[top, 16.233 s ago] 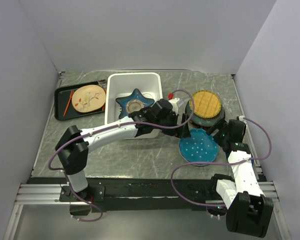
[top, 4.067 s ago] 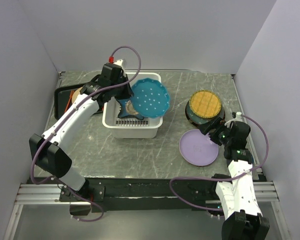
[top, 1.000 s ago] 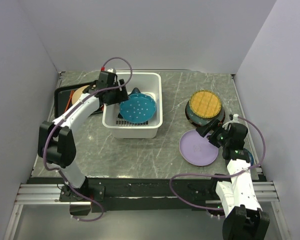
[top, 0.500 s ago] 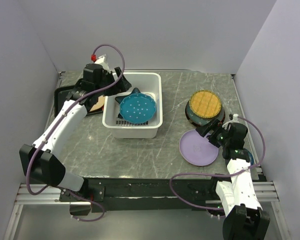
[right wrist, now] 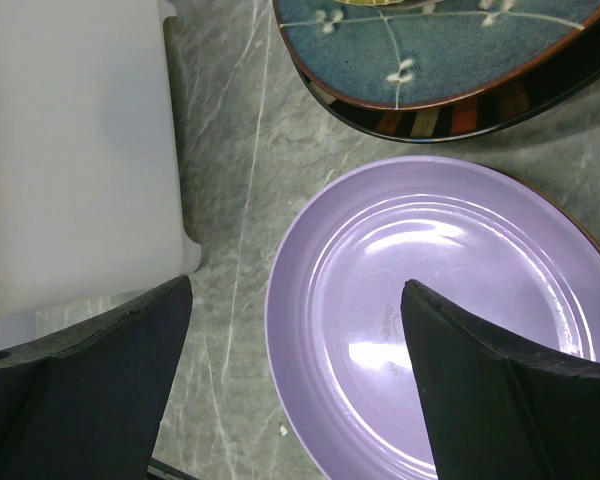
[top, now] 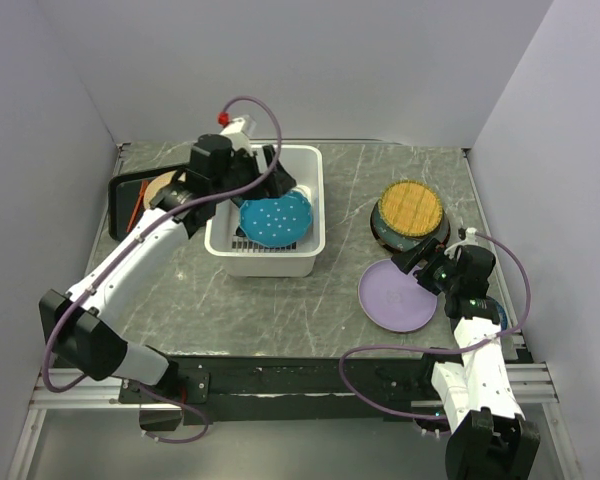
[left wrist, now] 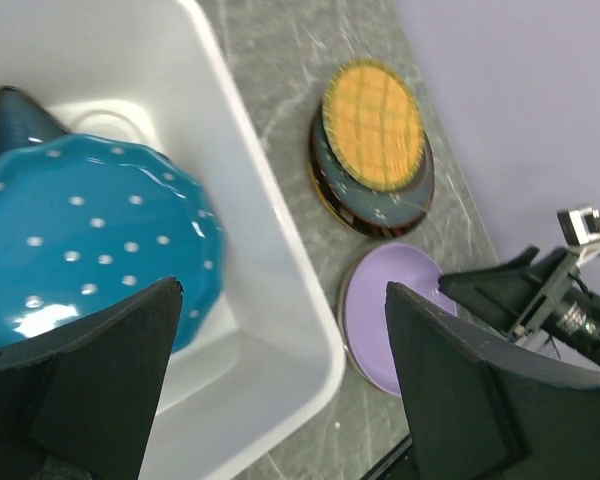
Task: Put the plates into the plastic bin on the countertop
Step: Pick up the plate from the corner of the board.
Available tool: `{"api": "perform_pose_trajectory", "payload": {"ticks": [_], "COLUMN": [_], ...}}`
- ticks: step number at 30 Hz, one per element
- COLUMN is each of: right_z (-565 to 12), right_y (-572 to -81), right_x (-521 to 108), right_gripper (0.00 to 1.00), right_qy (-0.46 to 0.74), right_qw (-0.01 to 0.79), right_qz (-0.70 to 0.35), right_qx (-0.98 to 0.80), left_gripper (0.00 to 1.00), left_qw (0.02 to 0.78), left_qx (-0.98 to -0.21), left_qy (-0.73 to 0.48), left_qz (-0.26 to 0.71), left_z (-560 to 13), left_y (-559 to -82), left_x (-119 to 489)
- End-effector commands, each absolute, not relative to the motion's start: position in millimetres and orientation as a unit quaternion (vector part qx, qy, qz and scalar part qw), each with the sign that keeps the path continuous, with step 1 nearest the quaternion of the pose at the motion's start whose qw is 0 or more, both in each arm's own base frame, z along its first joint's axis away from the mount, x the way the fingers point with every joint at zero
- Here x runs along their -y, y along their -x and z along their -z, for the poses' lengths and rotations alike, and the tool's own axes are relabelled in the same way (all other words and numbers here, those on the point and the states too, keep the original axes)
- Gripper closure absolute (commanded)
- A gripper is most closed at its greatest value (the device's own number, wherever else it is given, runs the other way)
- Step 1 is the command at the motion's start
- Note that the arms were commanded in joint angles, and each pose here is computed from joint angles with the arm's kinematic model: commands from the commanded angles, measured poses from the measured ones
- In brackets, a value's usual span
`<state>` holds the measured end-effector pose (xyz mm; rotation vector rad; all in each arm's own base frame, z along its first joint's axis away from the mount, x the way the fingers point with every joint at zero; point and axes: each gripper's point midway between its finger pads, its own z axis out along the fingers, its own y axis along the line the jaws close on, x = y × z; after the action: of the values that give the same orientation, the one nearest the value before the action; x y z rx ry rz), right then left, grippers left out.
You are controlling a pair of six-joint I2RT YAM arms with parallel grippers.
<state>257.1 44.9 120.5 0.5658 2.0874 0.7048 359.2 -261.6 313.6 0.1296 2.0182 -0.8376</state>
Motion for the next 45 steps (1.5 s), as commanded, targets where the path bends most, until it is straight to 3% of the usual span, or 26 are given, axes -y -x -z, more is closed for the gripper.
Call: {"api": "perform_pose_trajectory", "payload": {"ticks": [1, 27, 45], "right_z": [-128, -100, -98], "right_y": [-262, -260, -259], "right_x": [-45, -35, -27], "right_gripper": [0.08, 0.07, 0.07], "right_qy": [-0.211, -0.244, -0.259], "right_qw": [0.437, 0.407, 0.408], "right_qz": [-0.282, -0.252, -0.245], "right_qx": [-0.828, -0.843, -0.84], "left_gripper": [0.13, 0.18, 0.39], "left_qw": [0.479, 0.35, 0.28], "left_qx": [-0.798, -0.812, -0.848], "left_qy": [-0.095, -0.22, -0.251], "left_qz": [0.354, 0.413, 0.374], "left_z": [-333, -242, -155], "left_y": [-354, -285, -267], "left_x": [294, 452, 499]}}
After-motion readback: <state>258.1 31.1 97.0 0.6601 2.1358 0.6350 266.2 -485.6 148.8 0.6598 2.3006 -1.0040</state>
